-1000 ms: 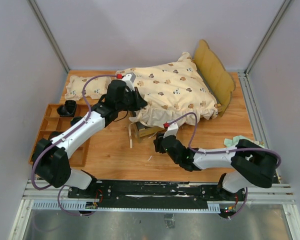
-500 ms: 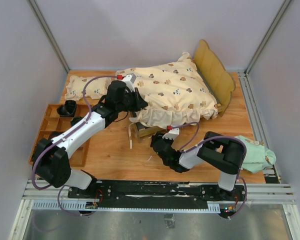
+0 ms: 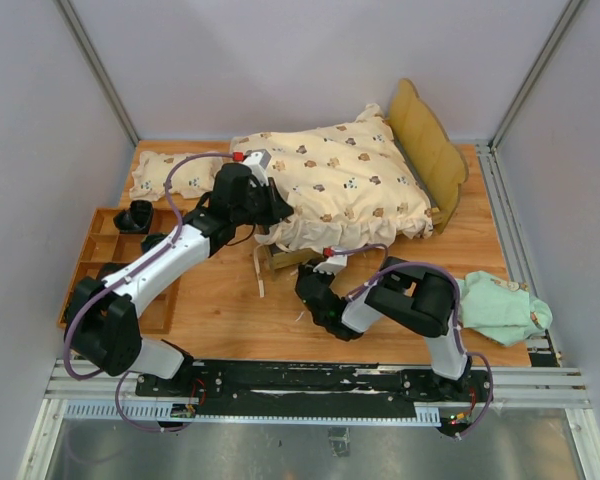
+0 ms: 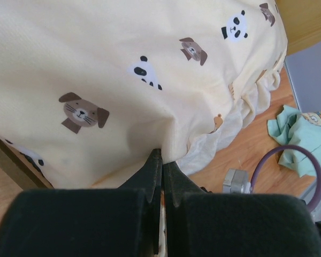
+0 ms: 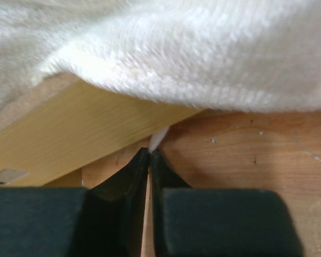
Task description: Set up the pet bed
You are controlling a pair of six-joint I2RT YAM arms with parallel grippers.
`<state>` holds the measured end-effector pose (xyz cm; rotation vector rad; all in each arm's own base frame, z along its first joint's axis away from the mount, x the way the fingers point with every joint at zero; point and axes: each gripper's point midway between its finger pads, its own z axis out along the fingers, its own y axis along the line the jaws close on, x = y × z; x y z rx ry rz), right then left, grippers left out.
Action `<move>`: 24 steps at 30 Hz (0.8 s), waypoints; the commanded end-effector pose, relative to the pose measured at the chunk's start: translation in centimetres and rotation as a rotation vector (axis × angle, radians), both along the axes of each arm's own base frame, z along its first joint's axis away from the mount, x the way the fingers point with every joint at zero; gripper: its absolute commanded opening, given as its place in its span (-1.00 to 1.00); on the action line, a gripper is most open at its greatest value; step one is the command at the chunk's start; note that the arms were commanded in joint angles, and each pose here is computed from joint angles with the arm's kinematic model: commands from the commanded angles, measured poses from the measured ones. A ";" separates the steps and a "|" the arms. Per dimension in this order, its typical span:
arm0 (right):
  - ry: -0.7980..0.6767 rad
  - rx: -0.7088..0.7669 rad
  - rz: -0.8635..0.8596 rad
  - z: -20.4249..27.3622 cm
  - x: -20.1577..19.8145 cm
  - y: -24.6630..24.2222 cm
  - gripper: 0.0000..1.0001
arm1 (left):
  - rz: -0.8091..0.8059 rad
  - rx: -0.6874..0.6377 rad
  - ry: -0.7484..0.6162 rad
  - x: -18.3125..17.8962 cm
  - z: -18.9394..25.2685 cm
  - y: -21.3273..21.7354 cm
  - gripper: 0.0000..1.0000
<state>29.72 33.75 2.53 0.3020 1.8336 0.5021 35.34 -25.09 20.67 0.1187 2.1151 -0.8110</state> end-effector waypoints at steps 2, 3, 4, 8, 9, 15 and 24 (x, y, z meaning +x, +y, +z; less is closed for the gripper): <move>-0.053 -0.056 0.124 0.1 -0.8 -0.3 -0.99 | -0.004 -0.022 -0.069 -0.1 2.3 0.2 -0.99; -0.052 -0.068 0.162 -0.1 -1.4 -0.4 -0.99 | -0.002 -0.024 -0.072 -0.1 2.4 0.3 -0.99; -0.051 -0.069 0.194 0.2 -1.9 -0.4 -0.99 | -0.002 -0.028 -0.070 -0.1 2.4 0.4 -0.99; 0.012 -0.159 0.289 -0.8 -4.7 -1.4 -0.99 | 0.000 -0.051 -0.068 -0.1 2.6 0.3 -0.99; 0.008 -0.170 0.314 -0.8 -5.4 -1.5 -0.99 | -0.002 -0.060 -0.067 -0.2 2.6 0.2 -1.00; -0.030 -0.193 0.520 0.6 -9.8 -1.5 -0.99 | -0.029 -0.102 -0.038 -0.5 1.7 -0.4 -0.98; -0.028 -0.335 0.779 1.9 -15.9 -1.4 -1.00 | -0.072 -0.207 0.002 -1.1 1.0 -1.5 -0.90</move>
